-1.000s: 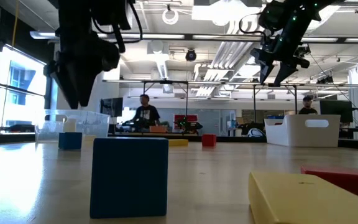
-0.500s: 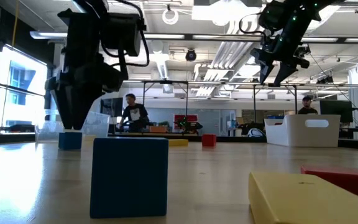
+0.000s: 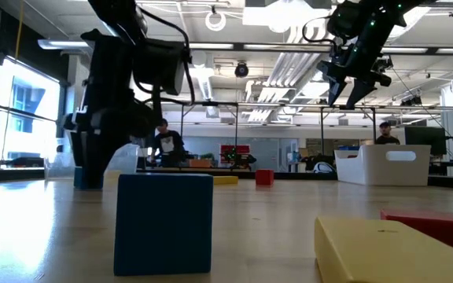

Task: Sort & place blocks by color
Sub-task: Put the blue block into the top white bin

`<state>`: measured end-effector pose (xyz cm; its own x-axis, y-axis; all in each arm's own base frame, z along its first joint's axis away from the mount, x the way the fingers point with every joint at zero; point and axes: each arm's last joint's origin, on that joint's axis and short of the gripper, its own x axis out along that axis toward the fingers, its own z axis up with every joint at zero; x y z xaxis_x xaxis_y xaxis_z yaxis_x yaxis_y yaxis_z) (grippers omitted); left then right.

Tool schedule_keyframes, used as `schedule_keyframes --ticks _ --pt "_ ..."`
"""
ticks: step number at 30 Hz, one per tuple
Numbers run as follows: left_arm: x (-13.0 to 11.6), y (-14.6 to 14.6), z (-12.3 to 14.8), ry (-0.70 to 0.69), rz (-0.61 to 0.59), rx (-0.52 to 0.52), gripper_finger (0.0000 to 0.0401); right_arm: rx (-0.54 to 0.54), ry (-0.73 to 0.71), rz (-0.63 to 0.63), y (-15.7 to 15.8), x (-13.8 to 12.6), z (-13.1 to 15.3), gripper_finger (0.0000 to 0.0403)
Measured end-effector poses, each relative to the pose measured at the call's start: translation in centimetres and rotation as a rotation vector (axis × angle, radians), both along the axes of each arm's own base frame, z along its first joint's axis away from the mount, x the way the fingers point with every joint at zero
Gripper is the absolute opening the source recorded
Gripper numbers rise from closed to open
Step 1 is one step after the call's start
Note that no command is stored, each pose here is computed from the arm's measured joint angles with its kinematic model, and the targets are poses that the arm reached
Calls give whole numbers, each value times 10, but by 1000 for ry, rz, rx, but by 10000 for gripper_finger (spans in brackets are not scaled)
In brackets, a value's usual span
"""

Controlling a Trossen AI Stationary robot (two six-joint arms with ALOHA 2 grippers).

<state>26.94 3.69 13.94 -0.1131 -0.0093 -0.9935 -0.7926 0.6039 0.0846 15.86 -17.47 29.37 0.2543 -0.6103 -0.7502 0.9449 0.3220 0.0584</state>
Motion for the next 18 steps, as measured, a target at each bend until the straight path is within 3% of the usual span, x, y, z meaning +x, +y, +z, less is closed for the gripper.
schedule_keyframes --ticks 5,10,18 --pt "1 0 0 -8 -60 -26 105 6 -7 8 0 0 0 245" --pt "5 2 0 -67 -123 -62 104 37 -40 60 1 2 0 245" --pt "17 20 1 -252 -105 -151 104 113 -160 201 6 10 1 245"
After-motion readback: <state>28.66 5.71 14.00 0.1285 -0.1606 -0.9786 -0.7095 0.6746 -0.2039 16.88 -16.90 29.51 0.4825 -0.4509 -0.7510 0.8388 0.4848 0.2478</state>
